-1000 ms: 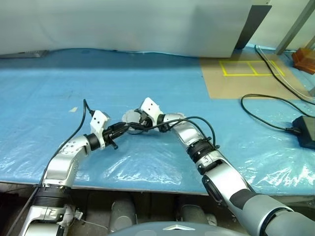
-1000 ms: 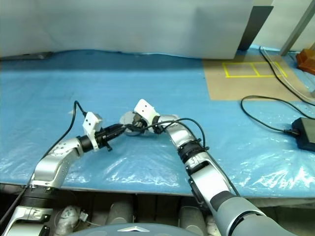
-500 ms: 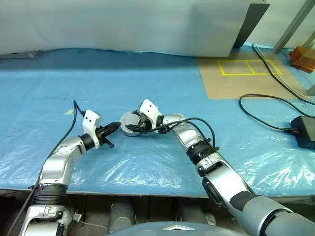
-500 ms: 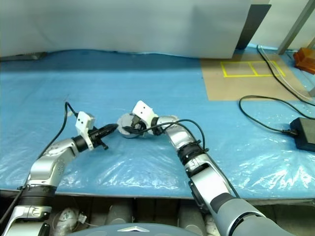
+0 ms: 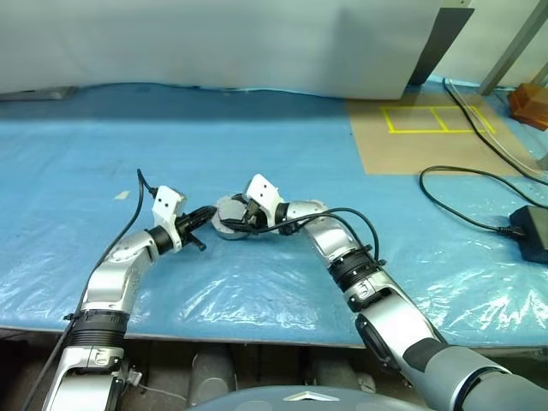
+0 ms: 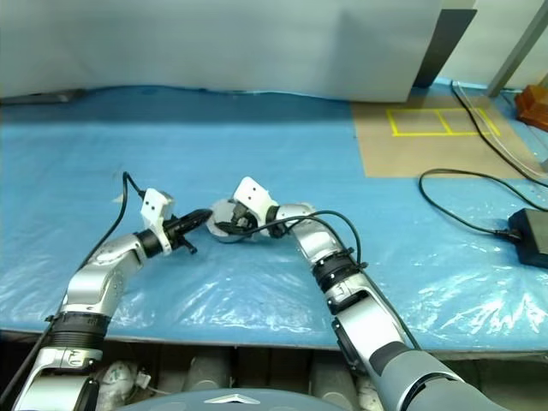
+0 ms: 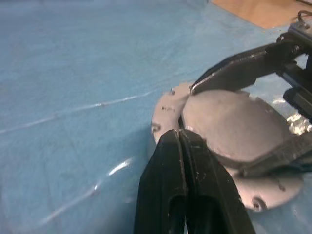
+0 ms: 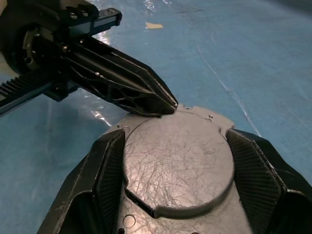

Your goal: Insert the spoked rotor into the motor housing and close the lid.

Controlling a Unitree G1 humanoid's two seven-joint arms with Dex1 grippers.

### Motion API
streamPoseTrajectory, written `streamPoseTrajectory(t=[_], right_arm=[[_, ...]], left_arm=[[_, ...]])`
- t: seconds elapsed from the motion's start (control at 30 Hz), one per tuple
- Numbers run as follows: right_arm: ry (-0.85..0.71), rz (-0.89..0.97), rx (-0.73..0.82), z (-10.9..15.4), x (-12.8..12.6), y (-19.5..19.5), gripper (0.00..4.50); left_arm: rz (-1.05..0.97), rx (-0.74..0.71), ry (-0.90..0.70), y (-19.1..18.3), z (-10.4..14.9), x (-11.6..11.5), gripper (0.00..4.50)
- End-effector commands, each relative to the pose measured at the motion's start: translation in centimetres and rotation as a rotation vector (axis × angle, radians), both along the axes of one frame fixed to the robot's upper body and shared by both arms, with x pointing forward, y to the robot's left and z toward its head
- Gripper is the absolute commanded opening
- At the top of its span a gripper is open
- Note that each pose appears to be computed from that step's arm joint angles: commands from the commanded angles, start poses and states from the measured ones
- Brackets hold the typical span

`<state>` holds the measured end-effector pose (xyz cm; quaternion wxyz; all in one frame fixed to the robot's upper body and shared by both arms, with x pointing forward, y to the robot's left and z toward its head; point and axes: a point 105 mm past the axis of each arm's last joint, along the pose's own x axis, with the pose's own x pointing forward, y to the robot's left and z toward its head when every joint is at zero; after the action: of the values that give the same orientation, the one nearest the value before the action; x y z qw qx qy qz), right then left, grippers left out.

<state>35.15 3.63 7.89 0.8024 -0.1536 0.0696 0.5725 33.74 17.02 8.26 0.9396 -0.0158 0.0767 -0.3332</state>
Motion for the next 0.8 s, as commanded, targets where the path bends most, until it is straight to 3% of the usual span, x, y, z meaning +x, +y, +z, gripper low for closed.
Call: streamPoseTrajectory(t=[0.03,0.4,0.43,0.53,0.8], right_arm=[[0.169,0.0,-0.135,-5.4,-1.8,-1.1,2.93],[0.167,-0.003,-0.101,-4.9,-1.6,-1.0,2.93],[0.164,-0.007,-0.089,-4.6,-1.5,-0.9,3.65],[0.168,0.013,-0.096,-4.2,-1.7,-0.7,4.48],[-0.067,-0.037,0.077,1.7,0.7,-0.1,4.48]], left_arm=[[-0.049,-0.058,-0.002,-0.9,1.0,-0.3,0.09],[-0.129,0.043,0.065,-1.5,-1.2,-1.7,0.09],[-0.125,0.045,0.065,-1.4,-1.2,-1.7,0.05],[-0.114,0.053,0.067,-1.2,-1.4,-1.6,0.05],[-0.109,0.055,0.07,-1.2,-1.6,-1.6,0.05]])
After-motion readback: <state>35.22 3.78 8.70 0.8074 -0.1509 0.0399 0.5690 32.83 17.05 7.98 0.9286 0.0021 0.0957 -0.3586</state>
